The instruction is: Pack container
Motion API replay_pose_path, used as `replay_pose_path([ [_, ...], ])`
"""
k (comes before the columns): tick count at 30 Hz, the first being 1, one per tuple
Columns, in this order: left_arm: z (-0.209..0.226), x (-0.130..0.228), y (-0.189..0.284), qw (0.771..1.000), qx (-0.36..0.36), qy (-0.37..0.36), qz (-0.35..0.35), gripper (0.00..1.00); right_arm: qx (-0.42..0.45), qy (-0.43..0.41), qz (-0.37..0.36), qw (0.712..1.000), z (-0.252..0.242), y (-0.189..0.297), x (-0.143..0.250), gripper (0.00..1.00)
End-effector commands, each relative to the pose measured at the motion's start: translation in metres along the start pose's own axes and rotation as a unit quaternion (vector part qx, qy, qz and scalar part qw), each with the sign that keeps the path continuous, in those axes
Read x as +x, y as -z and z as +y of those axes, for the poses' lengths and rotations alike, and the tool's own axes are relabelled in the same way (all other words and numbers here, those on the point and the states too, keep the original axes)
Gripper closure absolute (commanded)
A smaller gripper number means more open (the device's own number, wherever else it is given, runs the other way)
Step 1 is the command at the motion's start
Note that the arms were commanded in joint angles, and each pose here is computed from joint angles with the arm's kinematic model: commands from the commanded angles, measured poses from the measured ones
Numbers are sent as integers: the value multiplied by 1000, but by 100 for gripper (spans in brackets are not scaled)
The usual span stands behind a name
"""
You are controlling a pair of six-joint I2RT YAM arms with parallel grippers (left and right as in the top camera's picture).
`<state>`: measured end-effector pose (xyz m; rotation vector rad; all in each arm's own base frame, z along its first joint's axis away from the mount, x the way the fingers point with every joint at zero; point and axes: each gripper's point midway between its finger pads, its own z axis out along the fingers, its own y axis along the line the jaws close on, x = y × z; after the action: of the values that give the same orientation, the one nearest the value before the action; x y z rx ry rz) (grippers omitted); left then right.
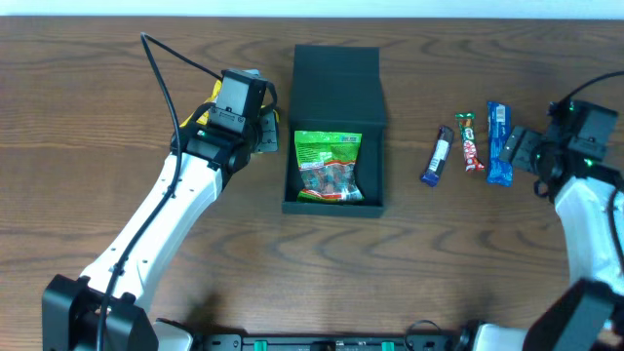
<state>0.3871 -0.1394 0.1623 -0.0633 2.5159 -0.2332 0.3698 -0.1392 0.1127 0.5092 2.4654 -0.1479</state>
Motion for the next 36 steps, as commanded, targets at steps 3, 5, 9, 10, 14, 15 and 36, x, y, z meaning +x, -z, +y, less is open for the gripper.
replay_pose_path([
  [3, 1, -4, 0, 1000, -4, -8, -4, 82, 15, 24, 13, 1000, -6, -45, 2, 8],
  [5, 1, -4, 0, 1000, -4, -8, -4, 80, -4, 33, 3, 999, 1, -62, -1, 8],
  [9, 1, -4, 0, 1000, -4, -8, -4, 76, -15, 39, 3, 999, 7, -89, 4, 11],
  [10, 1, -4, 0, 1000, -4, -8, -4, 75, -22, 39, 8, 999, 9, -95, 8, 13],
  [14, 1, -4, 0, 1000, -4, -8, -4, 74, -39, 41, 23, 998, 15, -113, 20, 17],
  [15, 1, -4, 0, 1000, -4, -8, -4, 73, -39, 44, 25, 998, 16, -115, 22, 18],
  [36, 1, -3, 0, 1000, -5, -8, -3, 72, -64, 48, 17, 997, 29, -49, -45, 87],
])
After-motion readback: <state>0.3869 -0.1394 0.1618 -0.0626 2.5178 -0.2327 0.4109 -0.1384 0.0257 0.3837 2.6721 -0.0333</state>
